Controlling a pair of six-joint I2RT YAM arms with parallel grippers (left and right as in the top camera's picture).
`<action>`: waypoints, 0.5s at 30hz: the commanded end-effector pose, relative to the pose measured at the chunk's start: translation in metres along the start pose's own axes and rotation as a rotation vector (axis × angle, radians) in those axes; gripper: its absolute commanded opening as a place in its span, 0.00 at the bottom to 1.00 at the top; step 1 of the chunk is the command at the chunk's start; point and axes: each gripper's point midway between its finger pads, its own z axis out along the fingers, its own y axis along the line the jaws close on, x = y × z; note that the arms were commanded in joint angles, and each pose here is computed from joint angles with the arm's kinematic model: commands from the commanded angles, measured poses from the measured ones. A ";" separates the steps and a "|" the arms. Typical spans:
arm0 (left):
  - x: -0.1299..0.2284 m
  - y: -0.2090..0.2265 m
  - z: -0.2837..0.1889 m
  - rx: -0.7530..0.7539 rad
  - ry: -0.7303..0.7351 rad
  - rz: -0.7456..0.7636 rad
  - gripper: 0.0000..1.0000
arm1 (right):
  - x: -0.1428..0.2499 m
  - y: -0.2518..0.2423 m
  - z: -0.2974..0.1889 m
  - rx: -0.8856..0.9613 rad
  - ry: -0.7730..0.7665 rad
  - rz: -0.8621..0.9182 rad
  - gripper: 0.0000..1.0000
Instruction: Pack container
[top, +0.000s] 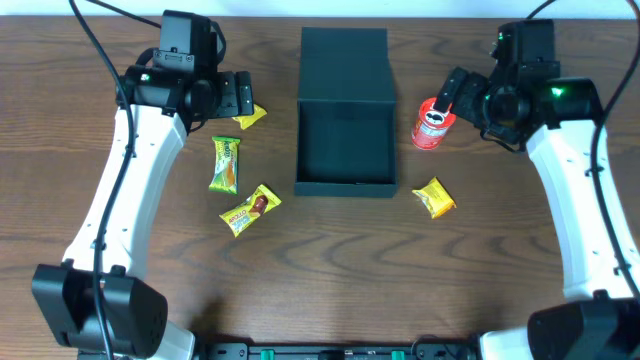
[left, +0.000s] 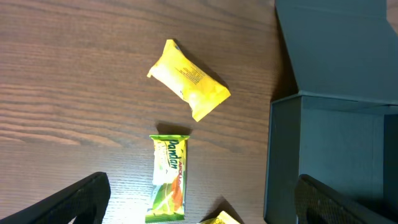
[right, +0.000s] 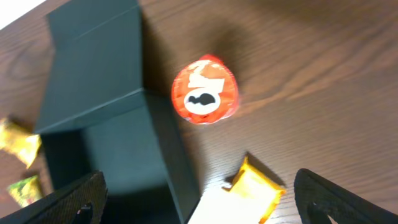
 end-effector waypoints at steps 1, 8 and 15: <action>-0.004 -0.001 0.002 0.003 -0.001 -0.008 0.95 | -0.010 -0.011 0.014 0.075 -0.028 0.060 0.99; -0.005 0.001 0.003 -0.010 -0.004 -0.008 0.95 | -0.014 0.008 0.076 0.022 0.017 0.051 0.99; -0.005 0.004 0.003 -0.024 -0.004 -0.008 0.95 | -0.005 0.003 0.122 0.067 0.061 0.098 0.99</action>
